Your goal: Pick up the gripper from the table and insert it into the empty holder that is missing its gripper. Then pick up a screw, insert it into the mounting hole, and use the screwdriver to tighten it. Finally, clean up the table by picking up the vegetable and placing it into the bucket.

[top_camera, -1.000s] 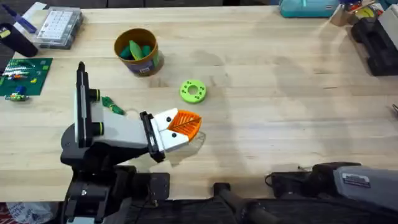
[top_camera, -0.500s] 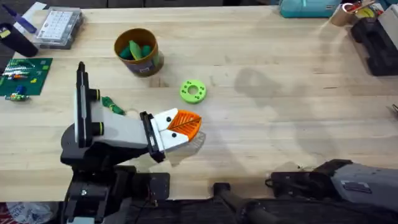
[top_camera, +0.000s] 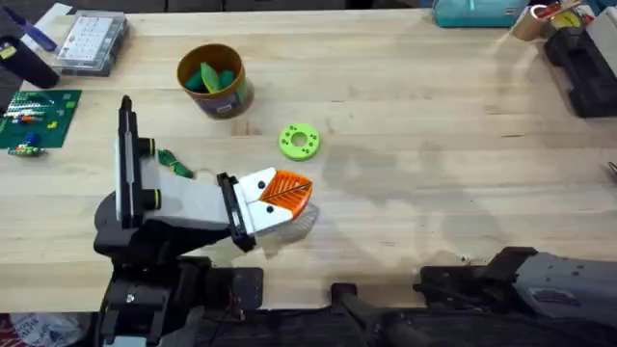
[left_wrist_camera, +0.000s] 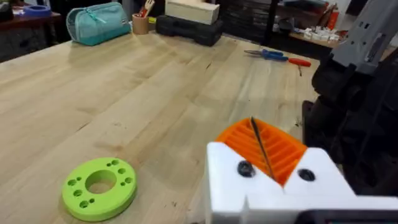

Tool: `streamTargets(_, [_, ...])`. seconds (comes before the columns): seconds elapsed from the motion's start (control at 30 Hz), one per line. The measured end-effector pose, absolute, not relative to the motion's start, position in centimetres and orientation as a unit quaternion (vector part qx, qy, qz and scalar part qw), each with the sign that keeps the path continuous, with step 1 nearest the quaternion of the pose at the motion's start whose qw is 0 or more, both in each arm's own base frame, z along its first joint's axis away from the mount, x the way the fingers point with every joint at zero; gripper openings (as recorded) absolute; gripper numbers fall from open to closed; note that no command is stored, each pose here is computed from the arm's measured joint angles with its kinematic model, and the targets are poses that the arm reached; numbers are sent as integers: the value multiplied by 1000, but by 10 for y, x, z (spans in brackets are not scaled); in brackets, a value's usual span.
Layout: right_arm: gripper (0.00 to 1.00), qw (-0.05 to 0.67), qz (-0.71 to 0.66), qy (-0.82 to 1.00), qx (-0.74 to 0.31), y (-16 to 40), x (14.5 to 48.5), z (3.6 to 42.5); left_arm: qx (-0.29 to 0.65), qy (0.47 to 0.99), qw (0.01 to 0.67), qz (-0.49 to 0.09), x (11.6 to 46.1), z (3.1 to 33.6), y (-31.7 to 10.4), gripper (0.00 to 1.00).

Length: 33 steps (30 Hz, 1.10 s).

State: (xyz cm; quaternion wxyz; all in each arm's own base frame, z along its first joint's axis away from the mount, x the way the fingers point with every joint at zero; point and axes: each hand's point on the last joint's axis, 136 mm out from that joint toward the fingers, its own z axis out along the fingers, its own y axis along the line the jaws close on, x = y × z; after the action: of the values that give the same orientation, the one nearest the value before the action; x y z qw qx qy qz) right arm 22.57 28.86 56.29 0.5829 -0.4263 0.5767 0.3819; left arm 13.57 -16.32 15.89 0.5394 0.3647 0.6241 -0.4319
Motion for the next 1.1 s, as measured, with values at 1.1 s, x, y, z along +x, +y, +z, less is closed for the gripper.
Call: streamTargets(1.1, [26,594,409,471,-508,335,146,506,365,624,539,-432,136,159,-163,14])
